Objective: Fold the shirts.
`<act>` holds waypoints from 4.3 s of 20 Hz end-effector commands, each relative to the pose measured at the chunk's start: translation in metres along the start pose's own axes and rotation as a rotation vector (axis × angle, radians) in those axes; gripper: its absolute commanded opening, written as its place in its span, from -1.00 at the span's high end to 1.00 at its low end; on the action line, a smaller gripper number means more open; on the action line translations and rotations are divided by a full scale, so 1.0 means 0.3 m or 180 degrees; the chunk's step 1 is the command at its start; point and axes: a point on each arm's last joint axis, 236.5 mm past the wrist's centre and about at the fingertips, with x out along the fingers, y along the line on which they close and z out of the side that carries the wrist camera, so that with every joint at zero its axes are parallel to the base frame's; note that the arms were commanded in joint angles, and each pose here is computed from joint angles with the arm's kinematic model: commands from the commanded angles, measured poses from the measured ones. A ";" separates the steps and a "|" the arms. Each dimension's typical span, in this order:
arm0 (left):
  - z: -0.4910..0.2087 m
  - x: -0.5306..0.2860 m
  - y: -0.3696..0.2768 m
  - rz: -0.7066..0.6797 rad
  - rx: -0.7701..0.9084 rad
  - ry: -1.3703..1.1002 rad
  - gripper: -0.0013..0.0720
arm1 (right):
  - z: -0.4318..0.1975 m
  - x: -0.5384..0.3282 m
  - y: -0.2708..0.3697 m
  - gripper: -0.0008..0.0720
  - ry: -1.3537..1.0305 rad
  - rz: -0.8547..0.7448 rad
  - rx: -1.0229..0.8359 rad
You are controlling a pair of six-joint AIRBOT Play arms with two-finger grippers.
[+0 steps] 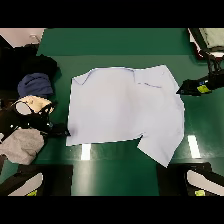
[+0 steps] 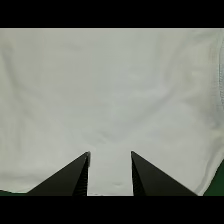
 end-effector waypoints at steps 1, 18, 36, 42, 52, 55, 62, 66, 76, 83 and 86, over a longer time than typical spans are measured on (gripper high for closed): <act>-0.020 0.027 -0.026 -0.0151 -0.0052 0.0014 -0.44 | -0.002 0.000 0.000 0.13 -0.0002 0.0003 0.0003; 0.186 -0.199 -0.166 -0.0280 0.0475 -0.0574 0.91 | -0.522 0.132 -0.345 -0.41 0.0925 -0.0084 0.1425; -0.072 -0.091 -0.087 -0.0224 0.0533 0.0381 -0.10 | -0.617 0.288 -0.291 0.93 0.1206 0.0078 0.1223; -0.112 0.000 0.040 0.0140 0.0161 0.0420 -0.20 | -0.622 0.285 -0.287 0.93 0.1231 0.0090 0.1226; -0.067 0.076 -0.023 -0.0230 -0.0081 0.0100 -0.09 | -0.623 0.285 -0.286 0.93 0.1234 0.0093 0.1226; -0.037 0.076 -0.017 -0.0207 -0.0095 -0.0023 0.91 | -0.623 0.284 -0.286 0.93 0.1231 0.0091 0.1225; 0.108 -0.104 -0.098 -0.0189 0.0230 -0.0480 0.92 | -0.559 0.218 -0.273 0.93 0.0923 0.0029 0.1104; 0.305 -0.494 -0.278 -0.0130 0.0797 -0.1486 0.91 | -0.305 -0.004 -0.182 0.93 0.0020 0.0118 0.0803; -0.046 -1.787 -0.927 0.0087 0.2456 -0.4718 0.91 | 0.114 -1.300 0.451 0.93 -0.3804 -0.0018 -0.0966; -0.317 -1.966 -1.018 -0.0074 0.2620 -0.5507 0.92 | -0.045 -1.640 0.499 0.93 -0.4340 -0.0809 -0.1065; -0.106 -1.830 -0.936 -0.0099 0.2290 -0.4971 0.92 | 0.046 -1.416 0.383 0.94 -0.3496 -0.0696 -0.0796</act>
